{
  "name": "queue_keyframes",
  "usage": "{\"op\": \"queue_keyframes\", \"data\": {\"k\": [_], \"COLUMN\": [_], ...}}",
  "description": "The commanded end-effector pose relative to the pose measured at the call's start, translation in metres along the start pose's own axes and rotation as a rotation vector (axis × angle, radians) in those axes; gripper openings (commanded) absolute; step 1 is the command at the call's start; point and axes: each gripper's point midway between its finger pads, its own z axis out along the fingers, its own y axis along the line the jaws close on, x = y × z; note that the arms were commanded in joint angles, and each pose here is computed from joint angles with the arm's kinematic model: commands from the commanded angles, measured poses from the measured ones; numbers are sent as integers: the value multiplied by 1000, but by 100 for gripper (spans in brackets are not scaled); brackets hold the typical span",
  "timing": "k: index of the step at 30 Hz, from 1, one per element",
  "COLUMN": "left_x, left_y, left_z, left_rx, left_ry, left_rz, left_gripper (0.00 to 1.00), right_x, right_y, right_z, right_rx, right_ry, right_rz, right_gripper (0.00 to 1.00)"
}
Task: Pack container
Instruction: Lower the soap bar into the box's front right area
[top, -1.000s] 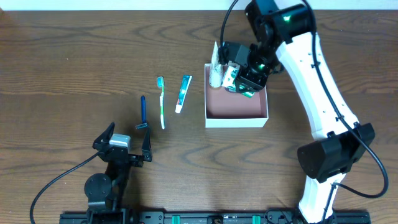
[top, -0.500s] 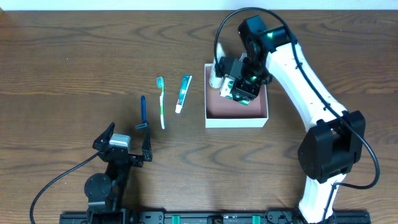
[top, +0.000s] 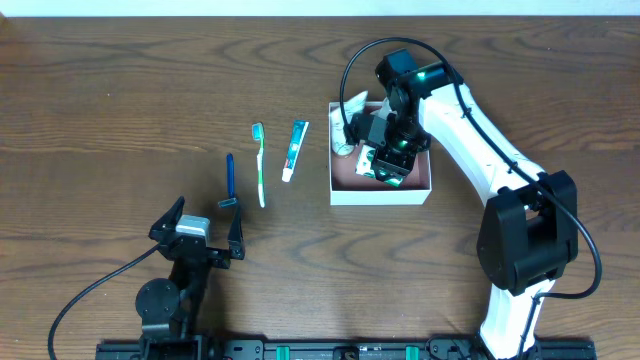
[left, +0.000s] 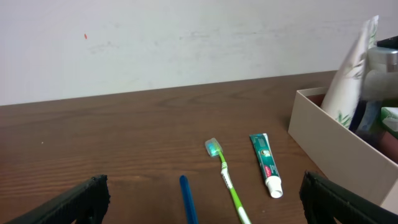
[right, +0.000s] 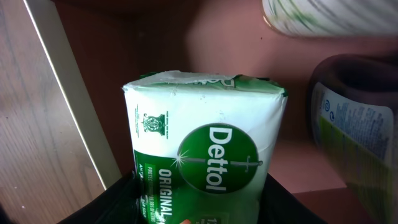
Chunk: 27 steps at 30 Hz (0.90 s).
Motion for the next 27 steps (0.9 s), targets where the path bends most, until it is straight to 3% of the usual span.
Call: {"op": "queue_keyframes", "data": {"k": [1,27], "left_x": [16,16], "left_y": [-2,-2], "left_z": [1,1], "left_rx": [14,14], "left_ry": [43,44], "left_rz": [0,0], "left_gripper": [98,98], "right_x": [-4,-1], "right_y": [3,1], "right_z": [-4,-4], "right_rx": [6,23], "right_ry": [-12,7], "right_rz": [-29,-18], "right_gripper": [26,43]}}
